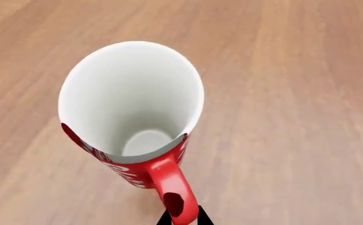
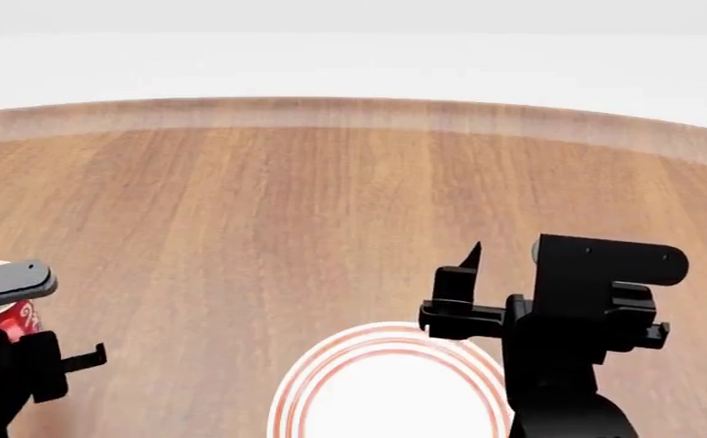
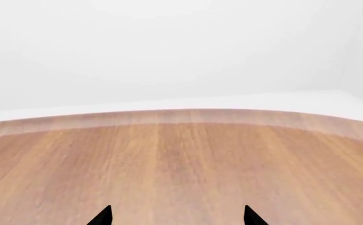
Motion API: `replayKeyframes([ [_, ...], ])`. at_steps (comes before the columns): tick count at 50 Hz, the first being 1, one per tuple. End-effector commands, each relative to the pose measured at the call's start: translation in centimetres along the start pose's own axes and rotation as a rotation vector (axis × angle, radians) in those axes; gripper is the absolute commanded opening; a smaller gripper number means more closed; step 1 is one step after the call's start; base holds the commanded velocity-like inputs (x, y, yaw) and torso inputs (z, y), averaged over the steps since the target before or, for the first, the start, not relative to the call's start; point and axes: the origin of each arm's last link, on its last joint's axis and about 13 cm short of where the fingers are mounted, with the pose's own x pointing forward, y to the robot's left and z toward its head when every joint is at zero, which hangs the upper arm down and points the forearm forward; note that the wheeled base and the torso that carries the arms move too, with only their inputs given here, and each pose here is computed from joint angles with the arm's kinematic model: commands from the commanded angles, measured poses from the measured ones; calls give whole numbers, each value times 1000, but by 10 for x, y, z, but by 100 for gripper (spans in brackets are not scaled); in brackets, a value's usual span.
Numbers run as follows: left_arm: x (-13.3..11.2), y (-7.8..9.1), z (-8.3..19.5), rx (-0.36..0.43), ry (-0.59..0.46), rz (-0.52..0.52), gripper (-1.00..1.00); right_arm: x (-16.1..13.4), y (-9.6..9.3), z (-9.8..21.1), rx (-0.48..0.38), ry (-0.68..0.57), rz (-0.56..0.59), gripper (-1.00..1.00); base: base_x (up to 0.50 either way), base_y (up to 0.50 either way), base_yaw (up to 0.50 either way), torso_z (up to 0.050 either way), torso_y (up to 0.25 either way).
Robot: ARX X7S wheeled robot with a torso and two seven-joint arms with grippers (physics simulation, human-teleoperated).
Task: Pick up the red mug and put it on the plate
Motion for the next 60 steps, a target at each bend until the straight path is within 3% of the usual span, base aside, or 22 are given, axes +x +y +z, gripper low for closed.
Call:
replayKeyframes([
  [1, -5, -32, 14, 114, -38, -127, -100, 0, -1, 2, 1, -4, -4, 100, 0, 0, 0, 0, 0],
  [11, 0, -63, 15, 201, -52, -254, -100, 0, -2, 2, 1, -5, -7, 100, 0, 0, 0, 0, 0],
  [24, -4, -88, 8, 318, -66, -390, -100, 0, -2, 2, 1, -6, -8, 100, 0, 0, 0, 0, 1],
  [30, -7, -93, 3, 349, -63, -420, -100, 0, -2, 1, 1, -4, -8, 100, 0, 0, 0, 0, 0],
  [37, -14, -107, -8, 428, -61, -524, -100, 0, -3, 0, 2, -2, -8, 100, 0, 0, 0, 0, 0],
  [46, -18, -113, -10, 447, -54, -590, -100, -1, -3, 0, 4, -2, -7, 100, 0, 0, 0, 0, 1],
  [54, -21, -121, -12, 502, -77, -703, -100, -1, -2, 1, 3, -2, -5, 100, 0, 0, 0, 0, 0],
  [56, -24, -123, -13, 565, -93, -760, -100, -1, -2, 1, 4, -2, -5, 100, 0, 0, 0, 0, 0],
  [60, -25, -127, -13, 573, -80, -807, -100, -1, -2, 1, 4, -4, -5, 100, 0, 0, 0, 0, 0],
])
